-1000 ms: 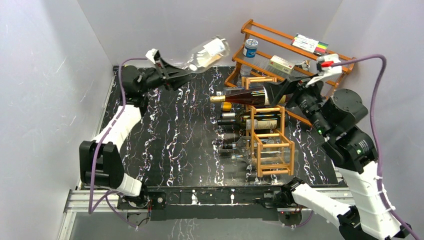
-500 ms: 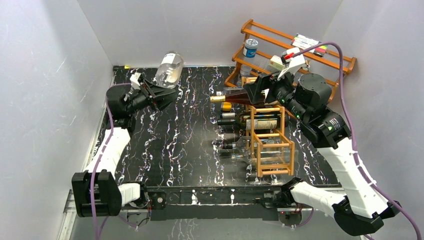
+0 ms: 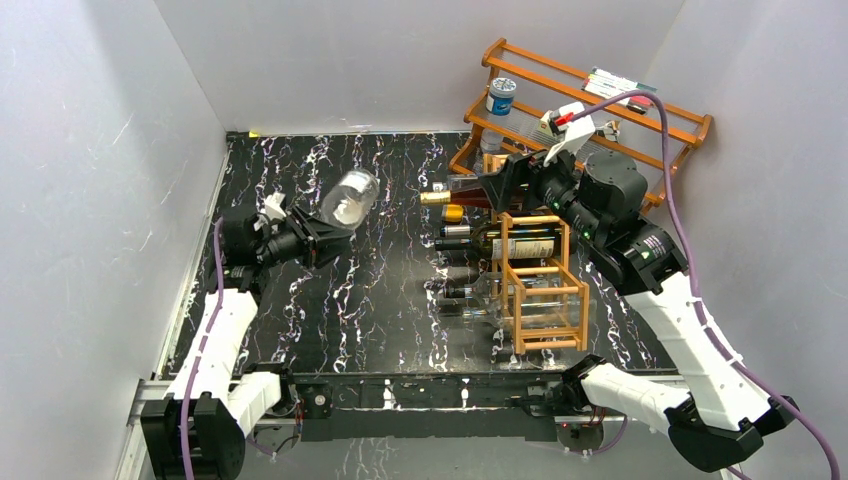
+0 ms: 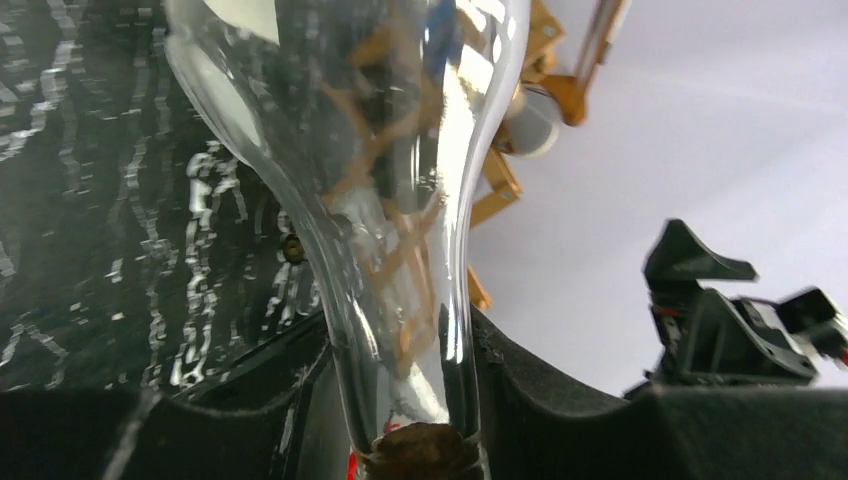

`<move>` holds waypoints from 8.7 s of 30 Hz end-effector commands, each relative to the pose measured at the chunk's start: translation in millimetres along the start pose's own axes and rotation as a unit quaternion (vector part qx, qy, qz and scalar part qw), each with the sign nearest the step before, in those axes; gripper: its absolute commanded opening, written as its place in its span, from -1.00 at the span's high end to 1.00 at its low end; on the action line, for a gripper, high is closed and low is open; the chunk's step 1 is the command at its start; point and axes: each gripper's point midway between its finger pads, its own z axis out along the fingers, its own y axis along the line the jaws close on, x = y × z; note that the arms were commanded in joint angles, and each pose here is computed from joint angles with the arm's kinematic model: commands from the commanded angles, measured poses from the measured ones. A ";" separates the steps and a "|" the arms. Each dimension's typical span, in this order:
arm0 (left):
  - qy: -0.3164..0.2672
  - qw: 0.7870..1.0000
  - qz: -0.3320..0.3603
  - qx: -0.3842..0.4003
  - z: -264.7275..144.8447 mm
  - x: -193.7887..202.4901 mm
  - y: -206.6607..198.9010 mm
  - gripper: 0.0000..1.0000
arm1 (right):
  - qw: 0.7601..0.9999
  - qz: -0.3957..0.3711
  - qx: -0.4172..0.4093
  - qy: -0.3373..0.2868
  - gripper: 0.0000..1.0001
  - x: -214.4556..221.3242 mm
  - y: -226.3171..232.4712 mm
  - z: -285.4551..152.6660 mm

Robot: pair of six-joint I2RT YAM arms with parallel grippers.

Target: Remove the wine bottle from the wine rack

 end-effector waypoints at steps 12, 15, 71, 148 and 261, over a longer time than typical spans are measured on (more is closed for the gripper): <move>-0.026 0.981 0.124 -0.145 -30.1 11.6 39.7 1.00 | 1.000 -0.007 0.006 -0.008 -0.96 13.1 -4.9 2.8; -0.010 0.977 0.135 -0.167 -31.5 15.2 51.9 1.00 | 1.000 -0.008 0.014 -0.009 -0.96 16.3 -8.7 -0.1; 0.073 0.779 0.358 -0.509 -75.0 -52.3 68.2 0.13 | 0.999 -0.024 0.022 0.041 -0.96 49.1 -16.3 16.6; -0.146 0.789 0.488 -0.344 35.7 -200.1 -71.4 -0.85 | 0.987 -0.001 0.072 0.142 -0.96 61.9 -26.5 -7.4; -0.161 0.897 0.398 -0.101 -58.0 28.0 4.1 -0.96 | 0.744 -0.627 0.000 0.232 -0.43 140.3 -18.7 165.2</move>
